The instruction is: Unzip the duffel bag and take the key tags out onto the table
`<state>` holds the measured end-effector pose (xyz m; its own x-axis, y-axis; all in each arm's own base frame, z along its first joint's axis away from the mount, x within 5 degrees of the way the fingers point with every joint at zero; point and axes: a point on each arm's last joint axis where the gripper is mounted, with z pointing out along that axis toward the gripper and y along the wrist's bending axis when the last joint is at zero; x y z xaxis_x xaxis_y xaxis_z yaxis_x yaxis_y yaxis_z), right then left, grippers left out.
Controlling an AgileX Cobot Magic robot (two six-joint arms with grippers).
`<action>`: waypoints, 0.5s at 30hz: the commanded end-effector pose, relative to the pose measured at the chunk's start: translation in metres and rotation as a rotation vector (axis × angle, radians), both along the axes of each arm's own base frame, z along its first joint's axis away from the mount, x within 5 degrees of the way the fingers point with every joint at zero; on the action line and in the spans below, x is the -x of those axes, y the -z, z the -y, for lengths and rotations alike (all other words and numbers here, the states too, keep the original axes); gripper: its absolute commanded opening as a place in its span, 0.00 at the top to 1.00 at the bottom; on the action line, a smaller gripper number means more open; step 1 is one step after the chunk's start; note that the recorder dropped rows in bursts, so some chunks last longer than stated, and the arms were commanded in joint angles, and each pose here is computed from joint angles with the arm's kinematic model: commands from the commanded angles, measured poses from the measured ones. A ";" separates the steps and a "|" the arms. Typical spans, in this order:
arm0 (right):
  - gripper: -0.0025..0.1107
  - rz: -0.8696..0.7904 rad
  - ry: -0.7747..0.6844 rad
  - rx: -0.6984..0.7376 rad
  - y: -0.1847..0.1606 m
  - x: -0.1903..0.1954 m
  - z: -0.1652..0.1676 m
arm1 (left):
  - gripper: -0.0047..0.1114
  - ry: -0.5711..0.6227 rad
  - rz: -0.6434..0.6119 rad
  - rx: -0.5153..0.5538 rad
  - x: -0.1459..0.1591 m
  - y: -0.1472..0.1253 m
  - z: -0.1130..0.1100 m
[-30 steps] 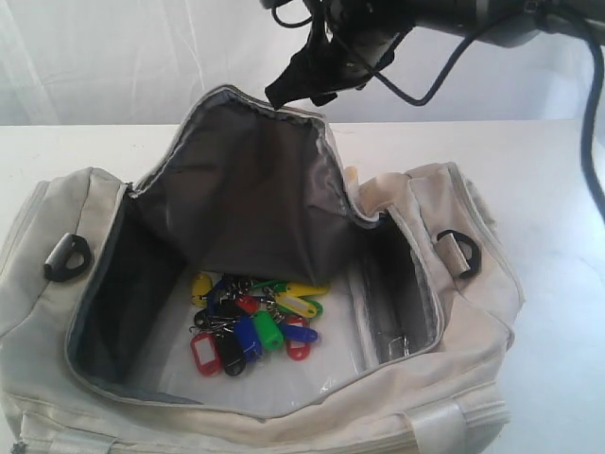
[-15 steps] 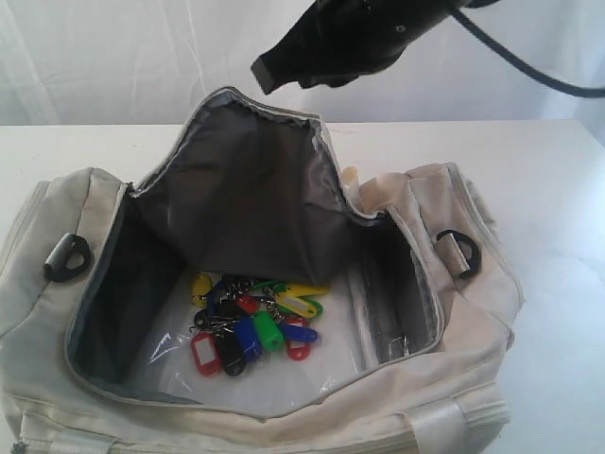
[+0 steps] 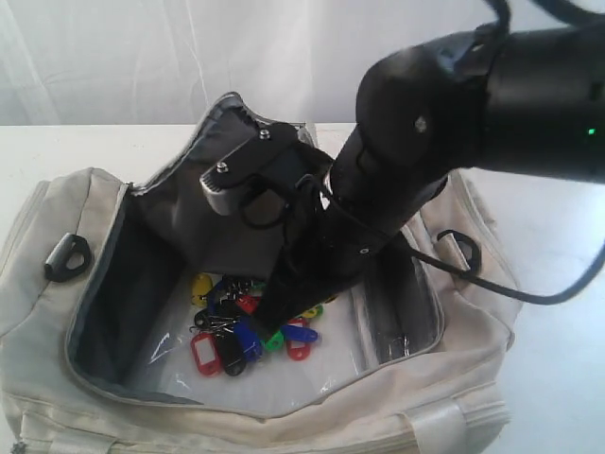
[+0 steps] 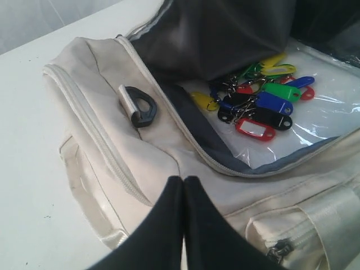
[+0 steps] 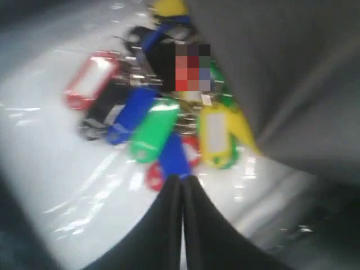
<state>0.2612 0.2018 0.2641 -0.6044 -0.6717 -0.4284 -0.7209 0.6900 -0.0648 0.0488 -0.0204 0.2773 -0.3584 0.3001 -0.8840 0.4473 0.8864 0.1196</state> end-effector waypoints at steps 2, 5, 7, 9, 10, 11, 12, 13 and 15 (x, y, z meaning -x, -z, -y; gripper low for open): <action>0.98 0.216 0.203 0.078 0.007 -0.038 0.021 | 0.96 0.002 0.001 0.013 0.000 0.002 0.000; 0.98 0.257 0.366 0.095 0.011 -0.062 0.043 | 0.96 -0.003 -0.001 0.008 0.000 0.002 0.000; 0.98 0.239 0.472 0.103 0.013 -0.075 0.060 | 0.96 -0.023 -0.001 0.011 0.000 0.002 -0.002; 0.98 0.214 0.533 0.085 0.013 -0.080 0.068 | 0.96 -0.035 0.000 0.012 -0.001 0.002 -0.002; 0.98 0.216 0.534 0.070 0.010 -0.079 0.069 | 0.96 -0.036 -0.001 0.014 -0.001 0.002 -0.002; 0.98 0.235 0.501 0.016 -0.001 -0.076 0.064 | 0.96 -0.036 -0.001 0.014 -0.001 0.002 -0.002; 0.98 0.251 0.479 -0.020 -0.008 -0.074 0.060 | 0.96 -0.036 -0.001 0.014 -0.001 0.002 -0.002; 0.98 0.304 0.436 -0.142 -0.028 -0.065 0.048 | 0.96 -0.036 -0.001 0.014 -0.001 0.002 -0.002; 0.98 0.365 0.347 -0.300 -0.054 -0.050 0.029 | 0.96 -0.036 -0.001 0.014 -0.001 0.002 -0.002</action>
